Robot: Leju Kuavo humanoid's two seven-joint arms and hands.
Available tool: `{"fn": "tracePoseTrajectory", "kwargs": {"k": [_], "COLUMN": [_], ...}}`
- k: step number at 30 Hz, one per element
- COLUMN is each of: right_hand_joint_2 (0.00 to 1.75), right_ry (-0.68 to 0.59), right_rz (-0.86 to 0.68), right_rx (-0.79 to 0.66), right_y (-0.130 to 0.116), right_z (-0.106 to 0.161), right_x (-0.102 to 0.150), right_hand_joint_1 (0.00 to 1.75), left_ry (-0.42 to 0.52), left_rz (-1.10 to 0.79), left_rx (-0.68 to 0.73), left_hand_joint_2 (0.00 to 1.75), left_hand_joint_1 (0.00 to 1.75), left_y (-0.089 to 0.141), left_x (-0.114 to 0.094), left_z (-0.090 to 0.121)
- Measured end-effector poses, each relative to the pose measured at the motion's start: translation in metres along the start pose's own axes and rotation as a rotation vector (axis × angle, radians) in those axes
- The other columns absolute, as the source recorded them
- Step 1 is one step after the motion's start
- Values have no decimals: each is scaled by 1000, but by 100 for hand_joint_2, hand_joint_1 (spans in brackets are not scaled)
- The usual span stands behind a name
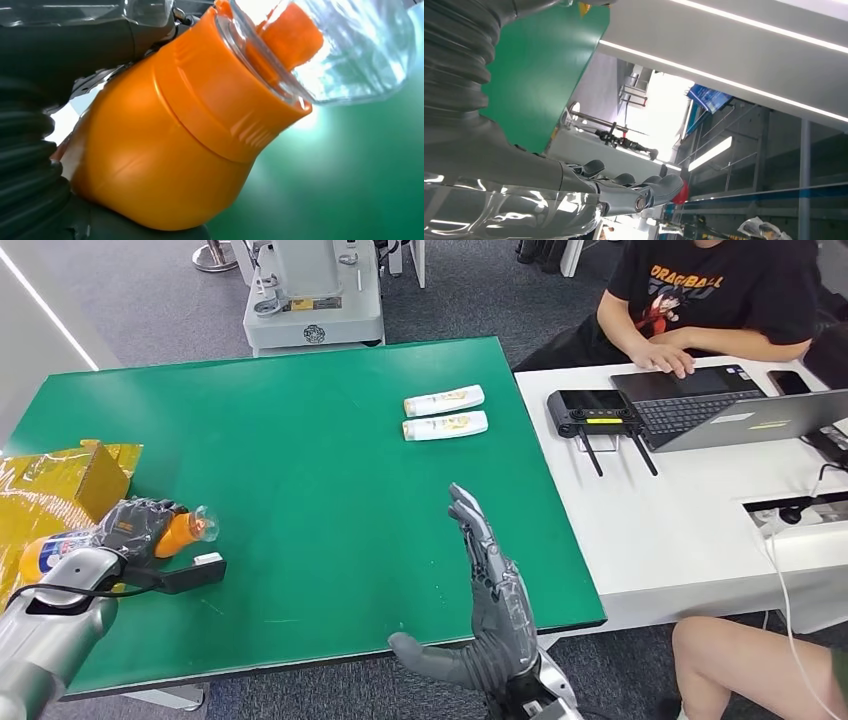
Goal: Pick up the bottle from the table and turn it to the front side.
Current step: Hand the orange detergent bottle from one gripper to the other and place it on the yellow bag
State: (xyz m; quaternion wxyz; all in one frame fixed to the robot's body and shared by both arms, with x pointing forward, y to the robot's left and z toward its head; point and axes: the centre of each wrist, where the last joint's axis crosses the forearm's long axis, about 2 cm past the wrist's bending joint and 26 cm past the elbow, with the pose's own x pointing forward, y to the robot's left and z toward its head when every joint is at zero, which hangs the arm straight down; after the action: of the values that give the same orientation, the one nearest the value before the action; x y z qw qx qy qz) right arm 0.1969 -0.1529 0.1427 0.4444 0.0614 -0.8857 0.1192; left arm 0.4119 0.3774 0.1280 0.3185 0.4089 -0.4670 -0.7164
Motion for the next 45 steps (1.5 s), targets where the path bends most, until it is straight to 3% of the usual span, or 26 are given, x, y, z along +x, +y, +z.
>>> {"fn": "tracePoseTrajectory", "kwargs": {"k": [15, 16, 19, 20, 45], "right_hand_joint_2": [175, 175, 175, 175, 175], "right_ry": [7, 7, 9, 9, 6], "right_rz": [-1, -1, -7, -8, -14], "right_rx": [-10, -9, 0, 4, 7], "right_y": [-2, -2, -2, -2, -4], "right_z": [2, 2, 1, 0, 0], "right_x": [-1, -1, -1, -1, -5], "right_hand_joint_1": [0, 0, 0, 0, 0], "left_ry": [33, 38, 61, 71, 109], "left_rz": [-9, -10, -18, -20, 0], "left_rx": [-48, -50, -59, -64, -47], "left_hand_joint_2": [175, 175, 175, 175, 175], "left_hand_joint_1": [175, 166, 35, 0, 0], "left_y": [-15, -16, -18, -19, -28], "left_x": [0, 0, 0, 0, -3], "left_z": [7, 7, 9, 9, 18]}}
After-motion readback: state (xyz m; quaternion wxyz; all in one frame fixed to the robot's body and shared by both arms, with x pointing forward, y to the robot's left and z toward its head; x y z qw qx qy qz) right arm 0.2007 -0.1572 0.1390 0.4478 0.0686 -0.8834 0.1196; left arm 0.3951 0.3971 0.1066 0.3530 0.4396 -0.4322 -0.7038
